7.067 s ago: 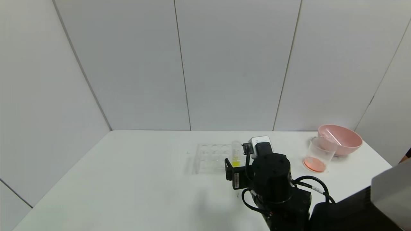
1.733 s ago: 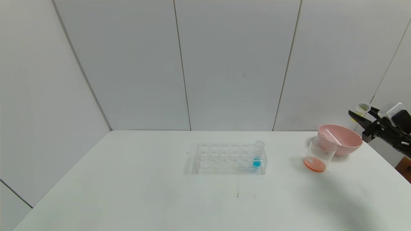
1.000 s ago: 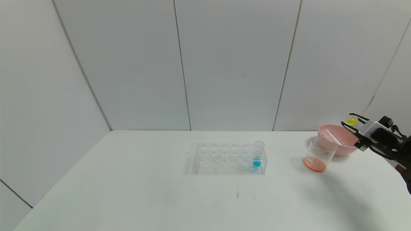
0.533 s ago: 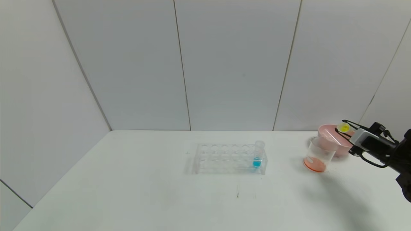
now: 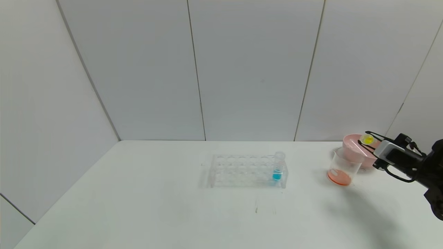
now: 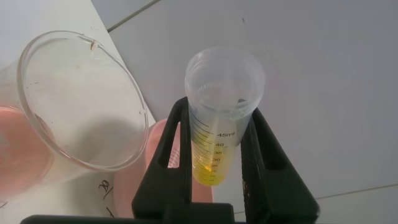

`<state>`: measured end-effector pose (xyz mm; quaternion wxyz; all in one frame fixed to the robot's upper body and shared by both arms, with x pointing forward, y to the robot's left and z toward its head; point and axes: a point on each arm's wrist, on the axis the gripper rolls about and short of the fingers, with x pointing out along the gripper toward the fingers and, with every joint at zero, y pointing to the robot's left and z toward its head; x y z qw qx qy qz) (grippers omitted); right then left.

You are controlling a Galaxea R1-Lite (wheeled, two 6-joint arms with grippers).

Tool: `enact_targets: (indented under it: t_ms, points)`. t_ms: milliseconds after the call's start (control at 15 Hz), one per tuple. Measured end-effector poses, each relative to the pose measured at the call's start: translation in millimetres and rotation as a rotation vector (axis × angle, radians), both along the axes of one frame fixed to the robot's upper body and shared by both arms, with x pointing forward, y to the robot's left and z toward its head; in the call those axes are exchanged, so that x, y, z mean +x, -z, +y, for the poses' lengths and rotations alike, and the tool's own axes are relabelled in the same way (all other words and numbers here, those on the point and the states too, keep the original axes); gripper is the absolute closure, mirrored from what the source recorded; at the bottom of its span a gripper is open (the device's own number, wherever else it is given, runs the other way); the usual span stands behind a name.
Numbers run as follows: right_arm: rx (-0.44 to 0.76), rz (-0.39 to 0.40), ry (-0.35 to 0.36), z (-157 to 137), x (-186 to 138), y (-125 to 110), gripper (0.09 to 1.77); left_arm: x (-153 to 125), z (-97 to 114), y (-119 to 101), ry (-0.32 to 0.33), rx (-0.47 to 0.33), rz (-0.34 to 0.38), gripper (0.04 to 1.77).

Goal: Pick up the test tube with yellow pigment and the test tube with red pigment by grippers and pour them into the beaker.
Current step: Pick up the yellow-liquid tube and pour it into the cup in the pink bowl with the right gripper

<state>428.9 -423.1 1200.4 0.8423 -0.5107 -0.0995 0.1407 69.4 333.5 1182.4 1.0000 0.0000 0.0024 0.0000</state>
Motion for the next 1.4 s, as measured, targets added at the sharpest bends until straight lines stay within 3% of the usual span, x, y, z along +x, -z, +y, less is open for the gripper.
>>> enact_targets:
  t_ms: [733,1400]
  points:
    - [-0.028,-0.008,-0.015,5.7,2.6,2.3,1.34,0.0,0.0,0.0,0.000,0.000,0.000,0.05]
    - [-0.168,-0.062,-0.032,12.6,5.6,2.6,1.34,0.0,0.0,0.0,0.000,0.000,0.000,0.05]
